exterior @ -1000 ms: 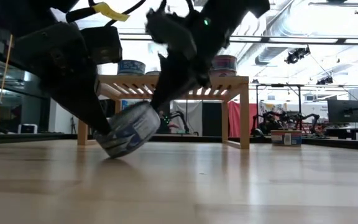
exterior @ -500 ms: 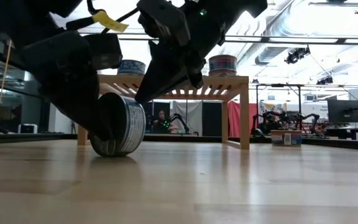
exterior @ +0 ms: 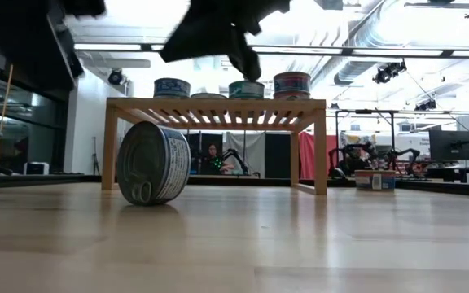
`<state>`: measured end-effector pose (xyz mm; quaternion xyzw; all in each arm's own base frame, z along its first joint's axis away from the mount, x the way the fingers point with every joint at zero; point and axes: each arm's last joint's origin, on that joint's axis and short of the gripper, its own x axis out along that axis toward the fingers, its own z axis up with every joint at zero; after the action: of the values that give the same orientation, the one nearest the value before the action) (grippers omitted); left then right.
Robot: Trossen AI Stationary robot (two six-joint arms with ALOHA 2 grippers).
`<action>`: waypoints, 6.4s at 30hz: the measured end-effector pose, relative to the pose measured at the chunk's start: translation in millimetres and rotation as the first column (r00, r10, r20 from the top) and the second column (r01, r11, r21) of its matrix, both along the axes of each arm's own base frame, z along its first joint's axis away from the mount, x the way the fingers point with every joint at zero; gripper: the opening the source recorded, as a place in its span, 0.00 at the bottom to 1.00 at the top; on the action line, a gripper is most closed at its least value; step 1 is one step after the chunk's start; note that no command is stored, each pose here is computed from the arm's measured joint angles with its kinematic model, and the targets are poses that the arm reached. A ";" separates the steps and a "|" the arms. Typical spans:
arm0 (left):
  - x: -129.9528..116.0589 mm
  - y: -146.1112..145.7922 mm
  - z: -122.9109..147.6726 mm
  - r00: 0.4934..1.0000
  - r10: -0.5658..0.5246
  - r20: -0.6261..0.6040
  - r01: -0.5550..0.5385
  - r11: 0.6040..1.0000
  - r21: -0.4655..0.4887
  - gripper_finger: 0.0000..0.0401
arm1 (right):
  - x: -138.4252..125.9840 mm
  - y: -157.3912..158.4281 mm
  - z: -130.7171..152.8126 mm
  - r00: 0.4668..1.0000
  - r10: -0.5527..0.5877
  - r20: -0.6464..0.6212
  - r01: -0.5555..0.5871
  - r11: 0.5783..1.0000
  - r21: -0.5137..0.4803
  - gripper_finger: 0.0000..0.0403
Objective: Stack canned seafood by type on shelf
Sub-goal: Stack the blue tuna can on top of the other blue tuna can on the shelf, then stack the blue-pink tuna can on top of the other blue-pink tuna can on the shelf
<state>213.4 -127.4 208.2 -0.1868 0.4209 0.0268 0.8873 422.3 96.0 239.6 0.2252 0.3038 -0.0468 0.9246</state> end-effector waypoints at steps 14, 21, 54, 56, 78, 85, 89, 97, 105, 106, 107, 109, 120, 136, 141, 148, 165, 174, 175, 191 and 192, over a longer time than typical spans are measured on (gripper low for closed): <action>-51.4 35.4 47.4 0.959 0.245 0.146 -0.252 0.967 0.033 0.00 | 33.9 -0.5 -21.4 0.987 0.020 -0.159 -0.040 0.991 -0.127 0.70; -47.3 32.7 41.8 0.956 0.267 0.121 -0.273 0.961 0.033 0.00 | 30.0 -3.1 -31.6 0.975 -0.062 -0.212 0.030 0.988 -0.151 0.80; -44.7 30.0 58.3 0.945 0.280 0.169 -0.271 0.960 -0.072 0.00 | 51.1 -1.0 -14.8 0.980 0.058 -0.191 -0.087 0.985 -0.148 0.28; -49.5 33.4 79.6 0.935 0.262 0.239 -0.243 0.964 -0.105 0.00 | 50.3 -9.2 8.9 0.985 0.061 -0.164 -0.088 0.983 -0.163 0.28; -64.1 46.4 147.8 0.815 0.253 0.521 -0.321 0.946 0.043 0.00 | 42.5 -244.6 119.6 0.842 -0.509 0.182 0.402 0.815 0.418 0.28; -54.9 39.9 140.7 0.829 0.261 0.495 -0.328 0.943 0.053 0.00 | 50.8 -252.7 106.2 0.803 -0.571 0.171 0.442 0.763 0.472 0.28; -52.4 38.2 138.8 0.830 0.270 0.488 -0.334 0.941 0.047 0.00 | 55.6 -255.3 93.7 0.780 -0.612 0.131 0.487 0.725 0.488 0.28; -52.5 38.2 138.9 0.823 0.291 0.487 -0.343 0.939 0.018 0.00 | 57.6 -253.4 92.2 0.713 -0.686 0.145 0.561 0.683 0.468 0.45; -52.5 38.2 138.9 0.820 0.302 0.486 -0.348 0.937 0.004 0.00 | 57.8 -250.8 90.4 0.730 -0.674 0.113 0.547 0.675 0.495 0.48; -52.5 38.2 138.9 0.820 0.303 0.486 -0.348 0.937 0.004 0.00 | 57.7 -250.5 90.0 0.739 -0.664 0.114 0.544 0.688 0.481 0.48; -52.5 38.1 138.9 0.820 0.303 0.486 -0.348 0.937 0.004 0.00 | 57.7 -250.4 90.0 0.748 -0.652 0.123 0.540 0.706 0.459 0.48; -52.5 38.2 138.9 0.820 0.303 0.486 -0.348 0.937 0.004 0.00 | 57.8 -250.3 90.0 0.766 -0.627 0.138 0.529 0.739 0.418 0.48; -52.5 38.2 138.9 0.819 0.307 0.485 -0.350 0.937 -0.002 0.00 | 57.7 -250.4 90.0 0.770 -0.617 0.162 0.541 0.766 0.348 0.49; -52.6 38.1 138.6 0.822 0.303 0.482 -0.347 0.938 0.001 0.00 | 59.0 -241.7 90.2 0.751 -0.645 0.141 0.570 0.741 0.354 0.87; -52.7 38.2 138.2 0.824 0.301 0.481 -0.347 0.938 0.006 0.00 | 59.3 -240.8 90.4 0.760 -0.635 0.140 0.559 0.748 0.358 0.88; -52.7 38.3 138.2 0.823 0.301 0.481 -0.347 0.938 0.006 0.00 | 59.8 -240.2 91.0 0.770 -0.620 0.153 0.550 0.765 0.336 0.88; -52.7 38.3 138.2 0.825 0.297 0.481 -0.345 0.939 0.012 0.00 | 61.6 -232.9 90.8 0.757 -0.637 0.146 0.564 0.749 0.348 0.88; -53.1 38.6 137.6 0.828 0.295 0.477 -0.345 0.938 0.020 0.00 | 54.9 -224.0 111.1 0.742 -0.661 0.113 0.614 0.737 0.283 0.88; -53.1 38.6 137.6 0.828 0.295 0.477 -0.345 0.938 0.019 0.00 | 53.5 -224.6 112.7 0.740 -0.664 0.107 0.617 0.733 0.285 0.88; -52.9 38.5 137.7 0.823 0.309 0.476 -0.351 0.936 0.001 0.00 | 17.1 -204.1 148.8 0.886 -0.461 0.047 0.457 0.887 0.068 0.88; -52.9 38.5 137.7 0.823 0.309 0.476 -0.352 0.936 0.001 0.00 | 11.8 -196.1 149.1 0.903 -0.431 -0.001 0.430 0.902 0.031 0.88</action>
<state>160.5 -88.9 345.9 -0.2183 0.1536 0.1526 0.9516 434.0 -100.1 388.7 0.3008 0.2444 -0.2444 0.8889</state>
